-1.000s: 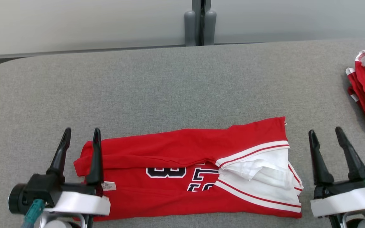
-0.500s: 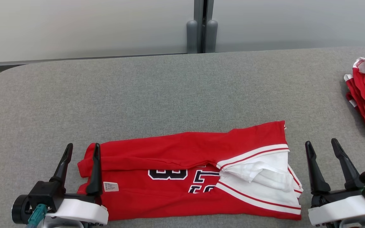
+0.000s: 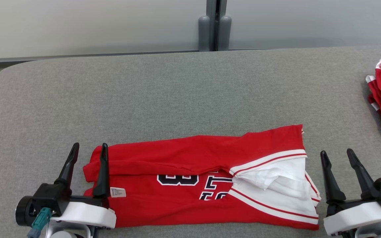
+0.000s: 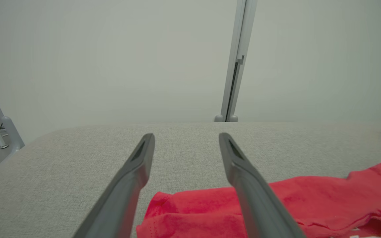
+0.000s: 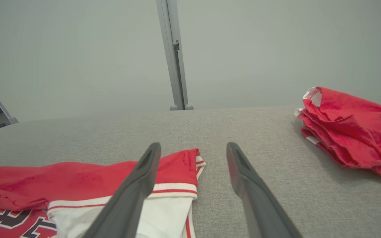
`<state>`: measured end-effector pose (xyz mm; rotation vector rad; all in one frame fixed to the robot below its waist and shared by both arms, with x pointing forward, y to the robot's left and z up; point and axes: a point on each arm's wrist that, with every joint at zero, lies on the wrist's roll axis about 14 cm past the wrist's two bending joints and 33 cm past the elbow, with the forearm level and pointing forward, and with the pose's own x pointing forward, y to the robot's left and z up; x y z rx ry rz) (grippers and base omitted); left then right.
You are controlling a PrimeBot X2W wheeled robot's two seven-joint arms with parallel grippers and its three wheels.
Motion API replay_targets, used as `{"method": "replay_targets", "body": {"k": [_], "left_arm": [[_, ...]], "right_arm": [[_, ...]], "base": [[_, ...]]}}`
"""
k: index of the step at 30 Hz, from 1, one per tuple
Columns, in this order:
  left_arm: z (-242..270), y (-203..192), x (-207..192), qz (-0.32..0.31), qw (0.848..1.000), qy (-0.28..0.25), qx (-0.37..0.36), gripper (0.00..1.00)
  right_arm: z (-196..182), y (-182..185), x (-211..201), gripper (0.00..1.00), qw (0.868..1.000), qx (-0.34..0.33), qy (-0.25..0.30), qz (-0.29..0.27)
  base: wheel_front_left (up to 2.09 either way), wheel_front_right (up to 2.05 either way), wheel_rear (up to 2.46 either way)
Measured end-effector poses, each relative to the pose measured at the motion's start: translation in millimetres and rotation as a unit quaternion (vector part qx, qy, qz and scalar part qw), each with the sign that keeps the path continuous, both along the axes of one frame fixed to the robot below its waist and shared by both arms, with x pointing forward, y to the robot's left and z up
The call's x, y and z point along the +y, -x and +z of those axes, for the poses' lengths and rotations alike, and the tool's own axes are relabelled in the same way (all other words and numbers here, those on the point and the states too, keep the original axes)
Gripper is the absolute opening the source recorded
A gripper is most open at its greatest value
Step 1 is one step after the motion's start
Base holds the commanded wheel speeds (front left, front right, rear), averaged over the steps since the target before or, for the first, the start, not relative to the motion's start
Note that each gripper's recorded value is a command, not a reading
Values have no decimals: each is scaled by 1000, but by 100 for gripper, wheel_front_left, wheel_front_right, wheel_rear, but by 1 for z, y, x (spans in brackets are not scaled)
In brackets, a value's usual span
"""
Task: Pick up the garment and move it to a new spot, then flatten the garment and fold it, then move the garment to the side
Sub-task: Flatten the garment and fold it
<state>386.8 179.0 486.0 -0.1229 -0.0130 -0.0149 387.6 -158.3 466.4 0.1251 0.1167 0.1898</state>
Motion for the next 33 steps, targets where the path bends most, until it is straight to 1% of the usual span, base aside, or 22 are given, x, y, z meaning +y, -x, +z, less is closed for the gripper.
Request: {"method": "replay_targets", "body": {"k": [4, 10, 13, 15, 17, 18, 19, 22, 26, 30, 33], "left_arm": [[2, -5, 2, 2, 1000, 1, -5, 100], [4, -10, 5, 9, 1000, 1, -10, 100], [2, -11, 7, 12, 1000, 1, -8, 100], [1, -11, 9, 15, 1000, 2, -7, 100], [4, -13, 10, 17, 1000, 2, -11, 100], [5, -13, 11, 19, 1000, 2, -13, 100], [6, -12, 12, 20, 1000, 1, -14, 100], [8, -12, 15, 23, 1000, 1, -17, 100], [10, -13, 16, 26, 999, 2, -21, 100], [12, -16, 12, 21, 999, 3, -25, 100], [12, -18, 9, 16, 1000, 2, -26, 100]], "right_arm": [[-36, 1, 0, 100, 998, 57, 0, 1], [-81, 2, 20, 100, 992, 127, -16, 23], [-106, 7, 27, 100, 984, 175, -23, 28], [-114, 6, 32, 100, 979, 199, -45, 25], [-119, 5, 35, 100, 976, 211, -43, 32], [-121, 5, 36, 42, 974, 218, -46, 35], [-121, 5, 37, 0, 974, 219, -44, 38], [-122, 5, 41, 0, 972, 226, -48, 45], [-118, 5, 40, 0, 973, 219, -51, 47], [-112, 5, 30, 0, 977, 204, -49, 42], [-109, 6, 11, 0, 979, 196, -39, 28]], "base": [[0, 0, 0], [0, 0, 0], [0, 0, 0], [0, 0, 0], [0, 0, 0], [0, 0, 0], [0, 0, 0], [0, 0, 0], [0, 0, 0], [0, 0, 0], [0, 0, 0]]}}
